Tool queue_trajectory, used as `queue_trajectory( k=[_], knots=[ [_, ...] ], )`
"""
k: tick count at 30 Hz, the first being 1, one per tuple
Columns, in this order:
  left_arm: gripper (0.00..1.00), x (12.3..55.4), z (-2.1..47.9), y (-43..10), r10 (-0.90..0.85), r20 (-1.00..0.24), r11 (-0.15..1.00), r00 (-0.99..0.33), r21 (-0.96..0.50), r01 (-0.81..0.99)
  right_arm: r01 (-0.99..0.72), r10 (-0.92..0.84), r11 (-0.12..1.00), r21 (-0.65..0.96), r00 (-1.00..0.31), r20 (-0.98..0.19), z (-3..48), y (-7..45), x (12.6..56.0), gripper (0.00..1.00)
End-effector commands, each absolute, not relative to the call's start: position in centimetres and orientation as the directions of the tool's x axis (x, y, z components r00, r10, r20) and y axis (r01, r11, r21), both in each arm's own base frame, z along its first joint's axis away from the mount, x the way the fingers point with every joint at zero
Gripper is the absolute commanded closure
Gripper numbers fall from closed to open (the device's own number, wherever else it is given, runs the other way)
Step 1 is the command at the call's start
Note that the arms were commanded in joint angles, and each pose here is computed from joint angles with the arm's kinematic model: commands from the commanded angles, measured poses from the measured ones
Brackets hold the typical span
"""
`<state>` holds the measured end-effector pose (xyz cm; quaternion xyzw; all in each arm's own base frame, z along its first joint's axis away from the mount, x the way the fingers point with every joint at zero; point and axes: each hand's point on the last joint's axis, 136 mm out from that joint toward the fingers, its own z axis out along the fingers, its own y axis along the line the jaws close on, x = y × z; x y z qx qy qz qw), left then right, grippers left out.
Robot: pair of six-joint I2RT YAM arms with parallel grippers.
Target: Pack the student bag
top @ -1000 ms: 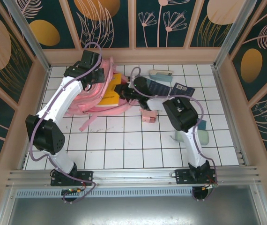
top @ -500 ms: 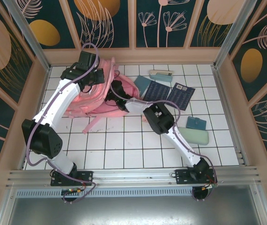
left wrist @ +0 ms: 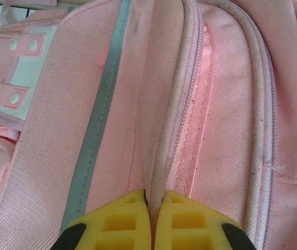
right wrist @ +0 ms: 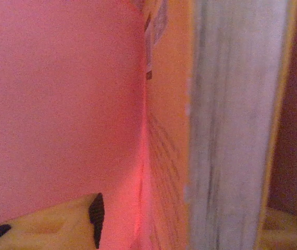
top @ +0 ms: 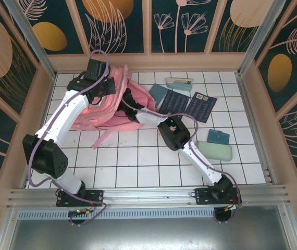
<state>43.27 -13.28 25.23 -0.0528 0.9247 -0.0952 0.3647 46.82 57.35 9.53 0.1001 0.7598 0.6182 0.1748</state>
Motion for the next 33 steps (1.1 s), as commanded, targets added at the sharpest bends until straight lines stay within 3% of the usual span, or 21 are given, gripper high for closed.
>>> queue_trajectory(
  k=[1, 4, 16, 22, 33],
  knots=[
    [1.00, 43.6, 28.6, -11.6, -0.204, -0.750, 0.975, -0.629, -0.213, -0.061, -0.124, 0.359, 0.232, 0.965, -0.911, -0.203, 14.1, 55.9, 46.4, 0.39],
    [1.00, 43.7, 27.8, -10.4, -0.225, -0.742, 0.973, -0.632, -0.210, -0.100, -0.131, 0.365, 0.280, 0.951, -0.902, -0.232, 14.9, 54.2, 46.1, 0.27],
    [1.00, 43.5, 24.0, -5.4, -0.265, -0.714, 0.961, -0.648, -0.144, -0.235, -0.130, 0.342, 0.428, 0.894, -0.893, -0.294, 16.0, 46.9, 44.6, 0.25],
    [1.00, 43.5, 23.8, -7.1, -0.284, -0.700, 0.958, -0.656, -0.232, -0.168, -0.132, 0.324, 0.430, 0.893, -0.901, -0.289, 15.5, 45.4, 44.4, 0.34],
    [1.00, 43.8, 25.7, -8.8, -0.309, -0.691, 0.941, -0.654, -0.321, -0.105, -0.064, 0.267, 0.416, 0.907, -0.945, -0.189, 11.5, 49.7, 43.5, 0.46]
  ],
)
